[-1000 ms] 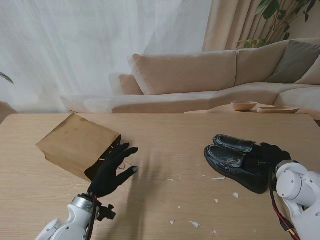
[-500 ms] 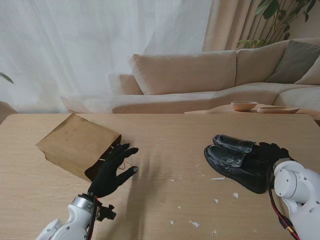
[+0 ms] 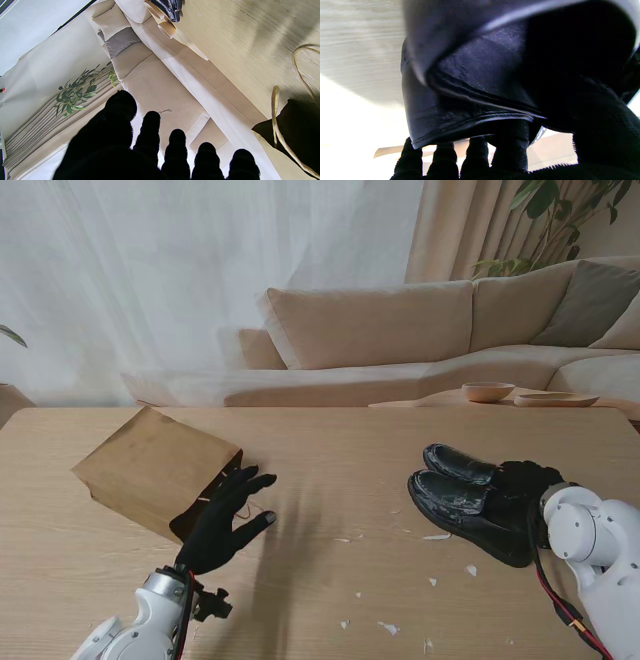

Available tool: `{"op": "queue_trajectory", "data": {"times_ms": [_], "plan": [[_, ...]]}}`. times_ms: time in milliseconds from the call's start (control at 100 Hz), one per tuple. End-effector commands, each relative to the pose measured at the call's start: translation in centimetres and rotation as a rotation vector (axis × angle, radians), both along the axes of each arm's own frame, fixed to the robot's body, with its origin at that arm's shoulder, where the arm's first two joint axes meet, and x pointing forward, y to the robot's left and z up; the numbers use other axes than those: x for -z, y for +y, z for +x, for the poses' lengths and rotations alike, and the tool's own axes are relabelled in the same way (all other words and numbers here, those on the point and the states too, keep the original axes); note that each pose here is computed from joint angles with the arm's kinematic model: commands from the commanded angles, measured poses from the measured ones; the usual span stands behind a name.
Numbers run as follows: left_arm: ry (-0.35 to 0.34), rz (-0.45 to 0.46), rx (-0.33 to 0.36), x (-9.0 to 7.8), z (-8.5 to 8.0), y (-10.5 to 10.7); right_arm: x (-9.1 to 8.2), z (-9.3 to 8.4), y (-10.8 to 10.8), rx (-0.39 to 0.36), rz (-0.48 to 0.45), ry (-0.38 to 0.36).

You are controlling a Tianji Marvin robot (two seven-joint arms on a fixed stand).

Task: Bag the shoes

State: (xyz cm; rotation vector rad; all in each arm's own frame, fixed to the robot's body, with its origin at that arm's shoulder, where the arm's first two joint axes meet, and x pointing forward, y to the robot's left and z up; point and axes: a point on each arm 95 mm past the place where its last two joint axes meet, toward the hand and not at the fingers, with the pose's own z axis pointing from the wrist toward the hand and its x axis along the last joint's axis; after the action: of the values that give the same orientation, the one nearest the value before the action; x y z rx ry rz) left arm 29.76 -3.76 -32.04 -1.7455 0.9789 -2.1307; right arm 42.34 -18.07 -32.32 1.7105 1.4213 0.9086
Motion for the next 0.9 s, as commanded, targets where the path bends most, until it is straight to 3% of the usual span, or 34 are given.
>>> {"op": "queue_trajectory", "data": {"times_ms": [0, 350, 640, 890], "plan": [[0.007, -0.005, 0.010, -0.2, -0.1, -0.2, 0.5, 0.4, 0.8, -0.017, 0.018, 0.026], [0.003, -0.016, 0.003, -0.4, -0.1, 0.0, 3.9, 2.4, 1.9, -0.028, 0.072, 0.055], [0.001, -0.022, 0.003, -0.4, -0.1, 0.2, 5.2, 3.5, 3.0, 0.004, 0.210, -0.067], [0.001, -0.020, 0.000, -0.4, -0.1, 0.3, 4.6, 3.7, 3.9, 0.054, 0.346, -0.174]]}}
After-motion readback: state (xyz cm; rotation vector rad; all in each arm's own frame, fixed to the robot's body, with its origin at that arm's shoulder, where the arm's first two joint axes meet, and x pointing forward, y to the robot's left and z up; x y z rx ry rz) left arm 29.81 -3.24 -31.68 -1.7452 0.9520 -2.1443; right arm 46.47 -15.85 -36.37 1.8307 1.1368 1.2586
